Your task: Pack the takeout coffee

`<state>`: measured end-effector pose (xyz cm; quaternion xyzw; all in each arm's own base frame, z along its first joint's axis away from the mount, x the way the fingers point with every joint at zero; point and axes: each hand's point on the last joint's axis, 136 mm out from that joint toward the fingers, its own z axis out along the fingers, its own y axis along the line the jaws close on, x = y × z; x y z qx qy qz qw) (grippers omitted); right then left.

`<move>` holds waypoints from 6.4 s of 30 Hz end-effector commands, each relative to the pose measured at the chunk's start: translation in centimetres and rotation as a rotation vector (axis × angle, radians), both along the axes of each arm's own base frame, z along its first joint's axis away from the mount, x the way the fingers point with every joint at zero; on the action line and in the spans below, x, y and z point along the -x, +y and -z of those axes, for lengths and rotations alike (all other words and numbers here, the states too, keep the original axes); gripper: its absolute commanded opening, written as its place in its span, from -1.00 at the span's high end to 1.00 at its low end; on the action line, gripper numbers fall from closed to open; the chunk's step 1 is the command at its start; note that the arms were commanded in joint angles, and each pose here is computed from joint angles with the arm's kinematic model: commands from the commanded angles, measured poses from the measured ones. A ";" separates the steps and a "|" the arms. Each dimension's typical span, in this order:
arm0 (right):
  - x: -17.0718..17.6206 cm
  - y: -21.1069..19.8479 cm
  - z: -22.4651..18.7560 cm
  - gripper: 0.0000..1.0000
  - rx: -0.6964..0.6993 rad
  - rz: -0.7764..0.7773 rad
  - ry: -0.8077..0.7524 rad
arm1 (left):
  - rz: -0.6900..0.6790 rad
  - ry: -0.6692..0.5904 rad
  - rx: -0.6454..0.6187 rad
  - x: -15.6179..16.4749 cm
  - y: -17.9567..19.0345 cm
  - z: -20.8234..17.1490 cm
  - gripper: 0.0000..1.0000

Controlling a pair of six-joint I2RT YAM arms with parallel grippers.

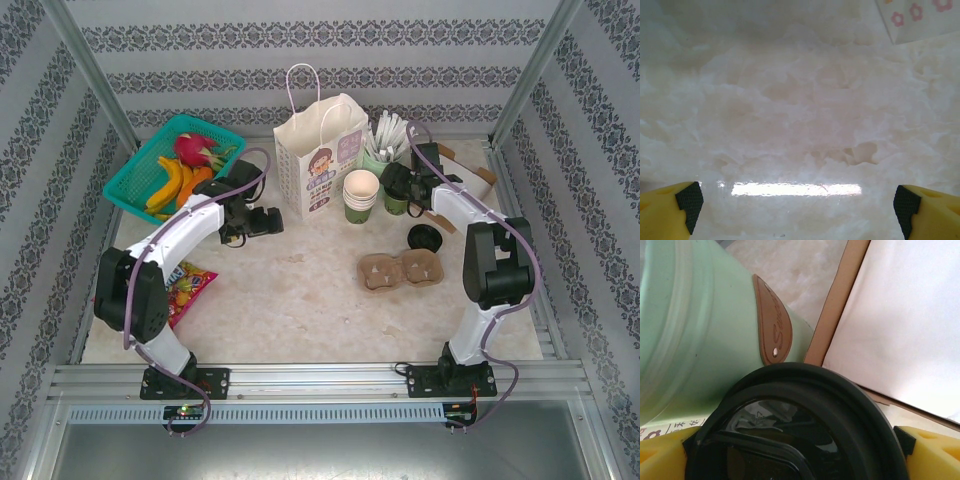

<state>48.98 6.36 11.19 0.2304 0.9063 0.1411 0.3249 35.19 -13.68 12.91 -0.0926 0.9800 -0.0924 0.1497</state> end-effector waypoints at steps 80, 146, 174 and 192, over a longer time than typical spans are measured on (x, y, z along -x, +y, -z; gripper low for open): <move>17.0 -3.5 -7.0 -0.96 0.058 0.085 -0.102 | -0.290 -0.158 0.087 -4.4 -0.5 -15.3 0.84; 21.8 2.7 3.0 -0.77 0.142 -0.418 0.349 | 0.399 -0.148 0.308 10.0 -2.9 -17.4 -0.96; 21.6 2.7 7.2 0.26 0.332 -0.484 0.486 | 0.017 -0.596 0.105 4.7 3.4 -20.4 -0.99; 21.2 2.8 -0.1 0.63 0.301 -0.443 0.307 | 0.154 -0.622 0.157 2.4 1.9 -22.9 -0.99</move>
